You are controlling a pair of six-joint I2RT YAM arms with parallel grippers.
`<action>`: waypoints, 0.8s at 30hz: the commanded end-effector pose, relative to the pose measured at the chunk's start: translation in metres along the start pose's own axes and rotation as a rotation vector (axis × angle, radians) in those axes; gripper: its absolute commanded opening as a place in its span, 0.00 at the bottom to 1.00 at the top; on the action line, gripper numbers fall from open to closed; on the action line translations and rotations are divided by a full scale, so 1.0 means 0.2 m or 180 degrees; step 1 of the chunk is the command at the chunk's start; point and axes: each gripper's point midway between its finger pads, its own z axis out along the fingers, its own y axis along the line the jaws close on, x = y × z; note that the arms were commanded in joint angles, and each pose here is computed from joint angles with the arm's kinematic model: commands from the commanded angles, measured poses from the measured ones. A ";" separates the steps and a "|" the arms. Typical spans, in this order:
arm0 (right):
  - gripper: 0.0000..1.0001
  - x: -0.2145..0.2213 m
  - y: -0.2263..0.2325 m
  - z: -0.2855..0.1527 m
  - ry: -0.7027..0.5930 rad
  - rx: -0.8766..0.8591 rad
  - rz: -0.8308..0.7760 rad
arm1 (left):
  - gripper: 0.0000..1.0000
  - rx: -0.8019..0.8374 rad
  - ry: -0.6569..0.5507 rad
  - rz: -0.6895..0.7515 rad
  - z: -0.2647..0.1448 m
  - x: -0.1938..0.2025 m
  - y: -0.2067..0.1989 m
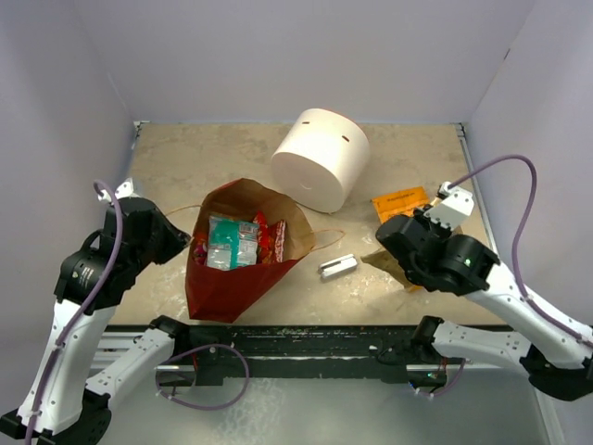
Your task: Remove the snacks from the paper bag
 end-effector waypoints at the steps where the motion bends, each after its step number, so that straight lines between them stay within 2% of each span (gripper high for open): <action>1: 0.00 -0.16 -0.08 -0.02 -0.0286 0.0353 0.0363 | 0.00 0.0085 -0.0041 0.0016 -0.05 -0.02 -0.01; 4: 0.00 -0.13 -0.14 -0.06 -0.0125 0.0240 0.0297 | 0.00 0.0068 -0.0043 0.0005 -0.05 -0.01 0.00; 10: 0.00 -0.16 -0.33 -0.17 -0.0029 -0.0158 0.0847 | 0.00 0.0050 -0.0031 -0.0004 -0.05 0.00 0.01; 14: 0.00 -0.21 -0.39 -0.21 -0.0054 -0.0274 0.0866 | 0.00 0.0049 -0.0061 -0.0010 -0.05 0.00 0.02; 19: 0.00 -0.17 -0.37 -0.19 -0.0018 -0.0214 0.0818 | 0.00 0.0034 -0.0049 0.0018 -0.03 -0.01 0.00; 24: 0.00 -0.04 -0.29 -0.07 -0.0095 0.0125 0.1205 | 0.00 0.0046 -0.0054 0.0019 -0.03 -0.02 -0.01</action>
